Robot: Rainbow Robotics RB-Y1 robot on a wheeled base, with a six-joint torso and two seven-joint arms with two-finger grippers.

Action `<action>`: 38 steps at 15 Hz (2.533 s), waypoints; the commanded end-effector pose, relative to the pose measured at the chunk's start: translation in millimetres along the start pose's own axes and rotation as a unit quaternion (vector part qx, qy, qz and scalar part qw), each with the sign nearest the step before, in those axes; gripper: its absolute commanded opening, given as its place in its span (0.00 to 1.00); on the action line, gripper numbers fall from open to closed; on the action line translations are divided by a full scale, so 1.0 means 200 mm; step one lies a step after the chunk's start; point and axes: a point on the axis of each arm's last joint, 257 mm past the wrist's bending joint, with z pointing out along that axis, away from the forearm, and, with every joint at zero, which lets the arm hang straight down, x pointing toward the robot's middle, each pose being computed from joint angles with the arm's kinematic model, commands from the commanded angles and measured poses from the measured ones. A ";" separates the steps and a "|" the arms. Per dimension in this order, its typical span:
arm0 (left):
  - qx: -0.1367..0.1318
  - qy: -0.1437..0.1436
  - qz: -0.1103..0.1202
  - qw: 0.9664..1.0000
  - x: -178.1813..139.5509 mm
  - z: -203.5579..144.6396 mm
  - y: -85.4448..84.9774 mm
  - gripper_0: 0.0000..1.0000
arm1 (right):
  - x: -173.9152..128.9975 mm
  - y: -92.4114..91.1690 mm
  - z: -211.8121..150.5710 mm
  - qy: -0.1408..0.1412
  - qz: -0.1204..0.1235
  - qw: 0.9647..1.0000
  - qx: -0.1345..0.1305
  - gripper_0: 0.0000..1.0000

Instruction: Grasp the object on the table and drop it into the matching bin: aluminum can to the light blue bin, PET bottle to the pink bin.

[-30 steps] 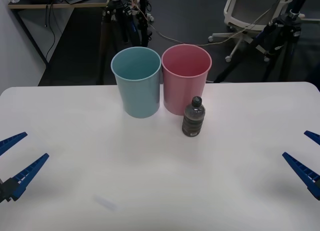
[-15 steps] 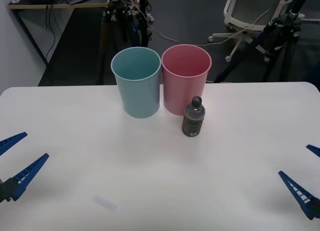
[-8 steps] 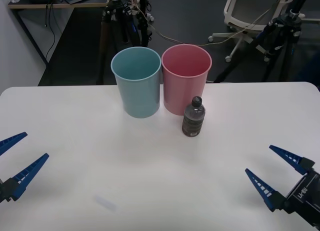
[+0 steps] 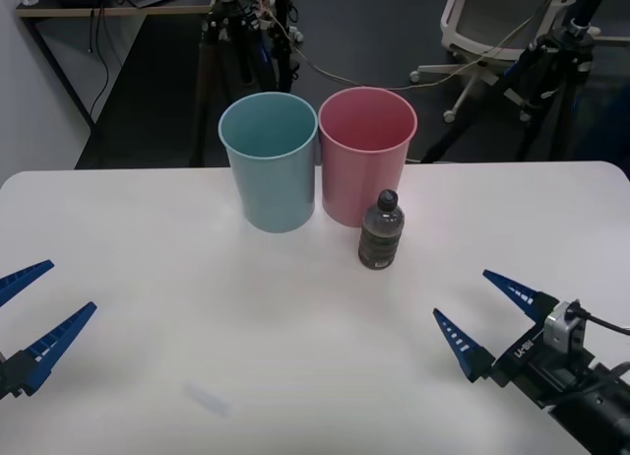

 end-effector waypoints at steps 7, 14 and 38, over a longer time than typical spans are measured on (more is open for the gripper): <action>0.000 0.000 0.000 1.000 0.00 0.00 0.00 1.00 | 0.07 -0.01 0.36 -0.036 -0.036 0.998 -0.023 1.00; 0.000 0.000 0.000 1.000 0.00 0.00 0.00 1.00 | 0.12 -0.01 0.53 -0.036 -0.037 0.999 -0.016 1.00; 0.000 0.000 0.000 1.000 0.00 0.00 0.00 1.00 | 0.09 0.01 0.99 -0.023 -0.045 0.999 0.020 1.00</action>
